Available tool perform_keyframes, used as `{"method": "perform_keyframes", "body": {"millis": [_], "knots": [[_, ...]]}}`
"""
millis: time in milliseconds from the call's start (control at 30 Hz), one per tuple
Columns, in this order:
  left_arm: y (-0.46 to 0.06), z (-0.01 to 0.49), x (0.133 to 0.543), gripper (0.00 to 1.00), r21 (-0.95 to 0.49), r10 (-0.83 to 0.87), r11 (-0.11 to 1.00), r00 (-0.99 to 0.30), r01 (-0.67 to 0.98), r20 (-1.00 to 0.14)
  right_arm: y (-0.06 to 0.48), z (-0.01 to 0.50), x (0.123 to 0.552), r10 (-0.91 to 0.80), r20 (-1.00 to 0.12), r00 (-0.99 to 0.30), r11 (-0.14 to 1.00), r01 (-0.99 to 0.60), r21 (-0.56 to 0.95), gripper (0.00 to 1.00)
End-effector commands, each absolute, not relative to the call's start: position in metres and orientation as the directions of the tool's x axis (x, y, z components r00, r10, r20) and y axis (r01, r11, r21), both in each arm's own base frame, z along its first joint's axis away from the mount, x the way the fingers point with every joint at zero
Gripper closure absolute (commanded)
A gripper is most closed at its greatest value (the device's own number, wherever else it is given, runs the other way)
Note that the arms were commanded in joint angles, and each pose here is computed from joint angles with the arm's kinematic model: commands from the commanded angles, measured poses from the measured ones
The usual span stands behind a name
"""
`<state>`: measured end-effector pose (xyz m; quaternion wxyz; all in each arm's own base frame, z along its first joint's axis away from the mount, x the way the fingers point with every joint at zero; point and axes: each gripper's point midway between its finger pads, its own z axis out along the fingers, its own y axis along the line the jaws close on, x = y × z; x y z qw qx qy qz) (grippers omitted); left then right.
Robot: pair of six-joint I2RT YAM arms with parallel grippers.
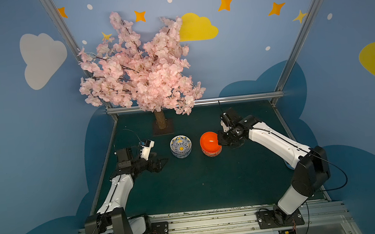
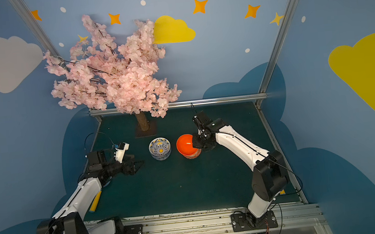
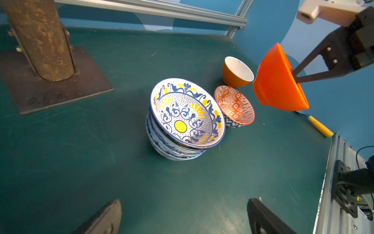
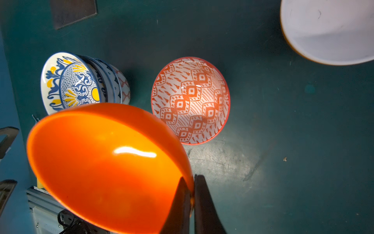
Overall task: Stack the bowls
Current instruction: Place the bowl on the bowl.
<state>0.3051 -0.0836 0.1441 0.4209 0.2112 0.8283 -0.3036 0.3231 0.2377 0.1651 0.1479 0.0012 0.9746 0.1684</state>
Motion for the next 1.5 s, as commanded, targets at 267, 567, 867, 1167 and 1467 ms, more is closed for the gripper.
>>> {"method": "perform_keyframes", "body": {"millis": [267, 567, 867, 1167, 1467], "knots": [[-0.101, 0.134, 0.289, 0.0, -0.29, 0.181, 0.686, -0.543, 0.667, -0.82, 0.229, 0.146, 0.33, 0.078, -0.2, -0.977, 0.953, 0.014, 0.303, 1.0], [-0.103, 0.132, 0.287, 0.0, -0.29, 0.192, 0.678, -0.543, 0.675, -0.817, 0.228, 0.136, 0.336, 0.089, -0.171, -0.981, 0.954, 0.035, 0.298, 1.0], [-0.103, 0.133, 0.286, 0.0, -0.282, 0.195, 0.679, -0.537, 0.677, -0.821, 0.228, 0.126, 0.343, 0.097, -0.149, -0.984, 0.956, 0.051, 0.288, 1.0], [-0.104, 0.134, 0.286, 0.0, -0.282, 0.195, 0.675, -0.534, 0.681, -0.823, 0.224, 0.116, 0.35, 0.114, -0.132, -0.985, 0.957, 0.074, 0.279, 1.0], [-0.103, 0.132, 0.286, 0.0, -0.281, 0.197, 0.678, -0.536, 0.679, -0.821, 0.225, 0.104, 0.354, 0.119, -0.105, -0.987, 0.96, 0.087, 0.266, 1.0]]}}
